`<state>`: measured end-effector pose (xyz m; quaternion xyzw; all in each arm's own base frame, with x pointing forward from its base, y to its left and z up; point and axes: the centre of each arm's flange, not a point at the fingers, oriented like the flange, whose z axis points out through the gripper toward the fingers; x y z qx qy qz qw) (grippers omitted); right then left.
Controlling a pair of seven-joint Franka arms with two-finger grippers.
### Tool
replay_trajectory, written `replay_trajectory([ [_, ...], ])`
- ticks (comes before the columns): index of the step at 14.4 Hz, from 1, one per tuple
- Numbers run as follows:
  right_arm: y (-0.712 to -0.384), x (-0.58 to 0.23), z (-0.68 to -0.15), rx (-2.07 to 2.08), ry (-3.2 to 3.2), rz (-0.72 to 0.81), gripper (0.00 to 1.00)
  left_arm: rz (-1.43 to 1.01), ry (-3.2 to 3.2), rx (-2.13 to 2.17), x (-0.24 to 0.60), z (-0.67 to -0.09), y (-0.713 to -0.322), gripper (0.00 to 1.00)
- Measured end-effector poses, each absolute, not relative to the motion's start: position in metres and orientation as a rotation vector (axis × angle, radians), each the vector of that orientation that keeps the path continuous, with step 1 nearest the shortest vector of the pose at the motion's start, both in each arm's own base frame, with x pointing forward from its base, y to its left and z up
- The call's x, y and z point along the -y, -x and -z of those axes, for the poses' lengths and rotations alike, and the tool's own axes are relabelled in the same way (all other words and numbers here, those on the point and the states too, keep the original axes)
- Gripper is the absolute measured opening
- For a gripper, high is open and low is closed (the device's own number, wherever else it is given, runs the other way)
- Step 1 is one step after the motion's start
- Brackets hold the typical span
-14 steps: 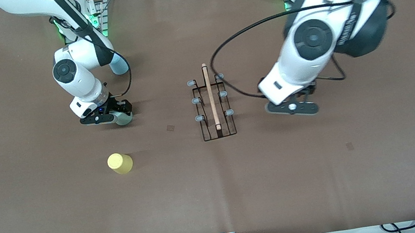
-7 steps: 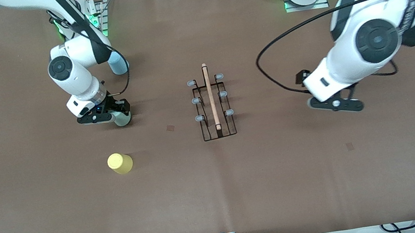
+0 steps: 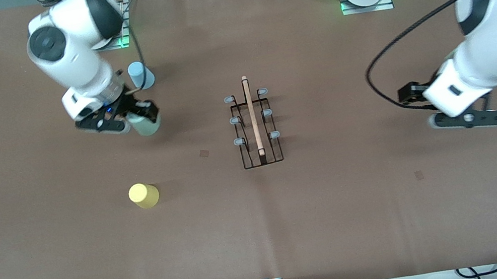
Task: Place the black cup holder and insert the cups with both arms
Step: 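Release the rack with the left gripper while the right gripper lifts the cup, then lower the teal cup onto a rack peg while the left gripper retreats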
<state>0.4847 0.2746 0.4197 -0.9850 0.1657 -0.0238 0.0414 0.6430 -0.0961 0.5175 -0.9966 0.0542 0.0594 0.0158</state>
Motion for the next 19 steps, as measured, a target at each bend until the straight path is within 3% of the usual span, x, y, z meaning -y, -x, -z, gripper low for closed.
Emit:
replay_trajectory([
  [7,-0.448,-0.426,-0.389,-0.835,2.96,0.091,0.7,-0.142,3.11,-0.119,0.077,-0.531,-0.648,1.0],
  [12,-0.452,-0.445,-0.372,-0.847,2.93,0.08,0.7,-0.201,3.142,-0.017,0.039,-0.561,-0.631,1.0],
  [19,-0.441,-0.46,-0.35,-0.899,2.926,0.04,0.7,-0.217,3.117,-0.121,0.11,-0.62,-0.576,1.0],
])
